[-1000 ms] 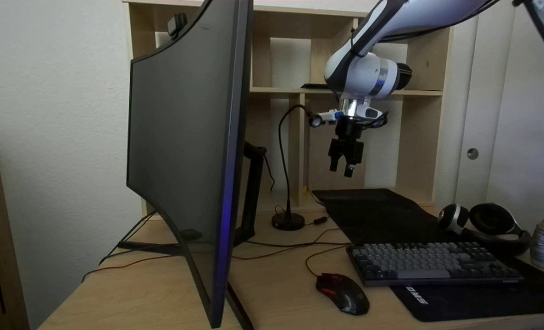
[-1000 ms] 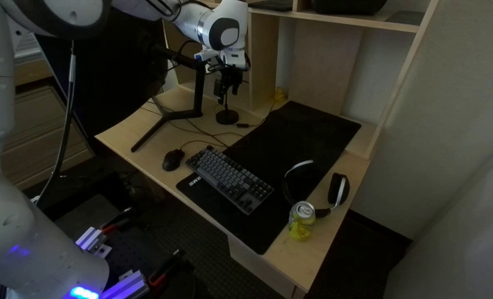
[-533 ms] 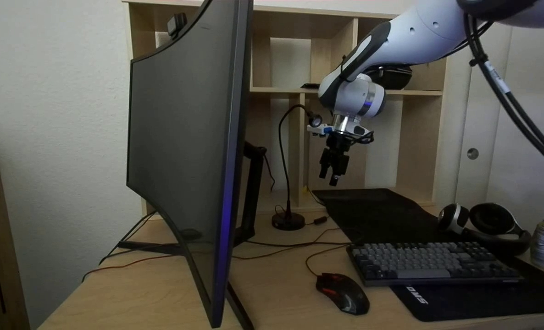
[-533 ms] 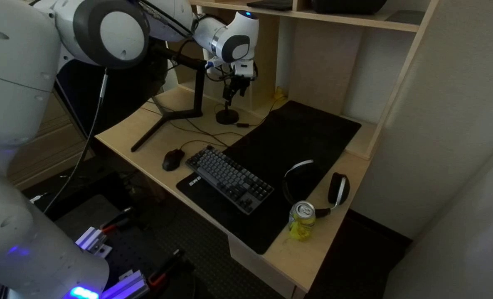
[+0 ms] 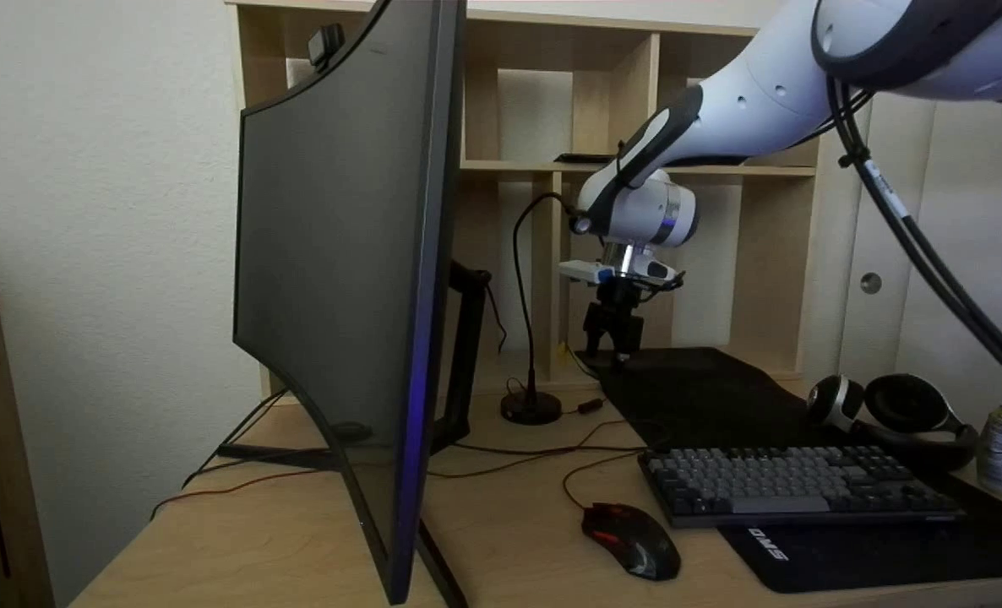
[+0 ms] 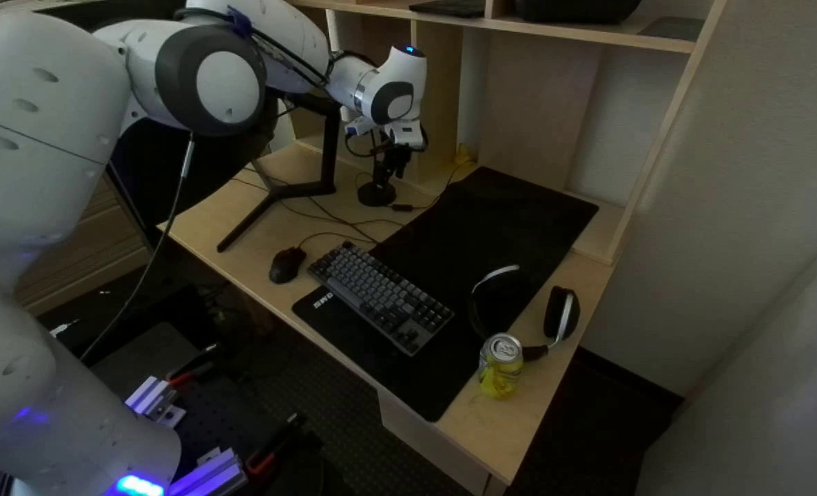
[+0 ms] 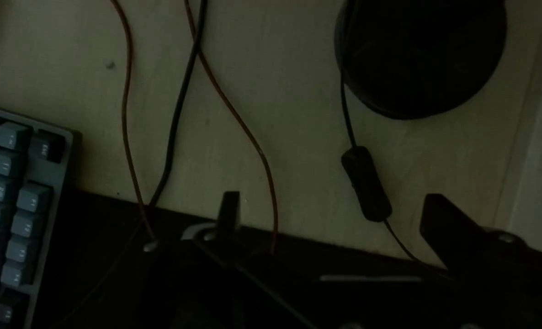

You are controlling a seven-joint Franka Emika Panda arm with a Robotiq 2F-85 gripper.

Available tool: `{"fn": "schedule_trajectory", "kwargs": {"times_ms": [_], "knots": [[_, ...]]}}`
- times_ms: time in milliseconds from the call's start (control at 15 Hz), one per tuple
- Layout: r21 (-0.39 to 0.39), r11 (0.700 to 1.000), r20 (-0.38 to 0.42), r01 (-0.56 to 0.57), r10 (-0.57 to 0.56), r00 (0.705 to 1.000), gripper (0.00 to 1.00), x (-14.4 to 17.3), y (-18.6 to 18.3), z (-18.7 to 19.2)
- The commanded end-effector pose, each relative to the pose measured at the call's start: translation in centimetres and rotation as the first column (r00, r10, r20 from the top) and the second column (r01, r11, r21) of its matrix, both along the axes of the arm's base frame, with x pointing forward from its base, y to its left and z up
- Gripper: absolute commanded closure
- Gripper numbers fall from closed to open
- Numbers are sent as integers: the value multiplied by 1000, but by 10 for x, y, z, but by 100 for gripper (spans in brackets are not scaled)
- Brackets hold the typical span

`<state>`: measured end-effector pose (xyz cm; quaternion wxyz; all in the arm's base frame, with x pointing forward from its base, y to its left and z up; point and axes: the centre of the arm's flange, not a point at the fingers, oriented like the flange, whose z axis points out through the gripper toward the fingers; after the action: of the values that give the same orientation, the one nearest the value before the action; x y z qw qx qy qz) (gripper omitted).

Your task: Switch on the desk lamp

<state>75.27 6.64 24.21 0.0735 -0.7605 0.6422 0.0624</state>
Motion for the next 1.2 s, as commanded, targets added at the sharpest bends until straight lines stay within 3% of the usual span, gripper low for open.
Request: {"fn": "schedule_trajectory", "kwargs": {"times_ms": [0, 533, 600, 933, 1133], "knots": [[-14, 998, -3, -69, 69, 998, 0, 38, -4, -38], [-49, 989, -39, -143, 141, 989, 0, 65, 10, -68], [-34, 993, -30, -113, 112, 993, 0, 29, 3, -66], [-52, 990, -45, -132, 130, 991, 0, 33, 11, -75], [-44, 993, -10, -112, 112, 994, 0, 34, 19, -87]]}}
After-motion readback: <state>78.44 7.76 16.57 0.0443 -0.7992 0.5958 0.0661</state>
